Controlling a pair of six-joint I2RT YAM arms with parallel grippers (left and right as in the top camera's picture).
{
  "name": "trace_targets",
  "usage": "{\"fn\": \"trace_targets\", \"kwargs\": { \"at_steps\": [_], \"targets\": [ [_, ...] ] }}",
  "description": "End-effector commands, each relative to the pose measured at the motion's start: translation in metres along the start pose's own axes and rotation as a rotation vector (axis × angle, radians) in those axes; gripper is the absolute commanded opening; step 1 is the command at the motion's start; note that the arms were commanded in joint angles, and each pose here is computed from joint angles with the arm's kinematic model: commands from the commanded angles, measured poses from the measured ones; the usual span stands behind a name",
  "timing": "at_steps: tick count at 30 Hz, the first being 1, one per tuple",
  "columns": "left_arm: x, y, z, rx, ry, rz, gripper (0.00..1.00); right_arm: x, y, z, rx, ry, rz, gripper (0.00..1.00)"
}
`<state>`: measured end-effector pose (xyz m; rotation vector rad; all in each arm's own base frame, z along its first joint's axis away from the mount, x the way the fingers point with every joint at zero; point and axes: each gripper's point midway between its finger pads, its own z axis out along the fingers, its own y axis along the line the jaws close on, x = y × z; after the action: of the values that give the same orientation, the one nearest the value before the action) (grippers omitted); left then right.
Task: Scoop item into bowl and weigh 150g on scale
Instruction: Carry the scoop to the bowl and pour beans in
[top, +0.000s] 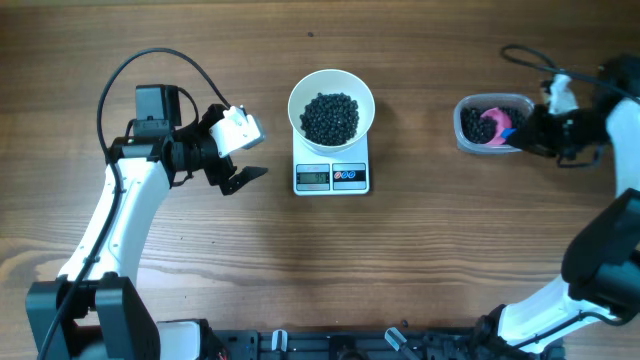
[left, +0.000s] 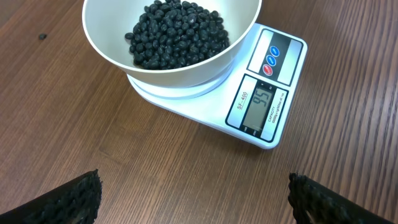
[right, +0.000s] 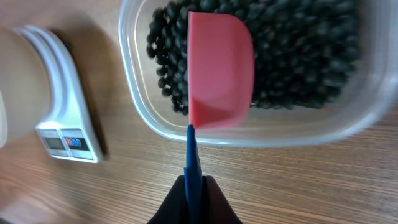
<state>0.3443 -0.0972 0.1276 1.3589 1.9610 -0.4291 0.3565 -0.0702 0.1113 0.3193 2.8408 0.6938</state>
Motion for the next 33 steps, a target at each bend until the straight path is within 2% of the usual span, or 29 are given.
{"fn": "trace_targets", "kwargs": {
  "at_steps": [1,5,9,17,21,24,28,33],
  "targets": [
    [0.000,-0.002,0.001,0.013,-0.016,0.011,1.00,-0.004,-0.006,-0.010,-0.146,-0.058,0.043,0.04],
    [0.000,-0.002,0.001,0.013,-0.016,0.011,1.00,-0.009,-0.015,-0.035,-0.274,-0.157,0.057,0.04],
    [0.000,-0.002,0.001,0.013,-0.016,0.011,1.00,-0.007,0.001,-0.042,-0.372,-0.178,0.010,0.04],
    [0.000,-0.002,0.001,0.013,-0.016,0.011,1.00,-0.006,0.078,-0.032,-0.577,-0.131,-0.110,0.04],
    [0.000,-0.002,0.001,0.013,-0.016,0.011,1.00,-0.013,0.142,-0.019,-0.601,-0.060,-0.207,0.04],
    [0.000,-0.002,0.001,0.013,-0.016,0.011,1.00,-0.019,0.188,-0.011,-0.586,-0.043,-0.295,0.04],
    [0.000,-0.002,0.001,0.013,-0.016,0.011,1.00,-0.014,0.231,0.008,-0.442,-0.009,-0.405,0.04],
    [0.000,-0.002,0.001,0.013,-0.016,0.011,1.00,0.002,0.254,0.038,-0.241,0.016,-0.509,0.04]
  ]
}}
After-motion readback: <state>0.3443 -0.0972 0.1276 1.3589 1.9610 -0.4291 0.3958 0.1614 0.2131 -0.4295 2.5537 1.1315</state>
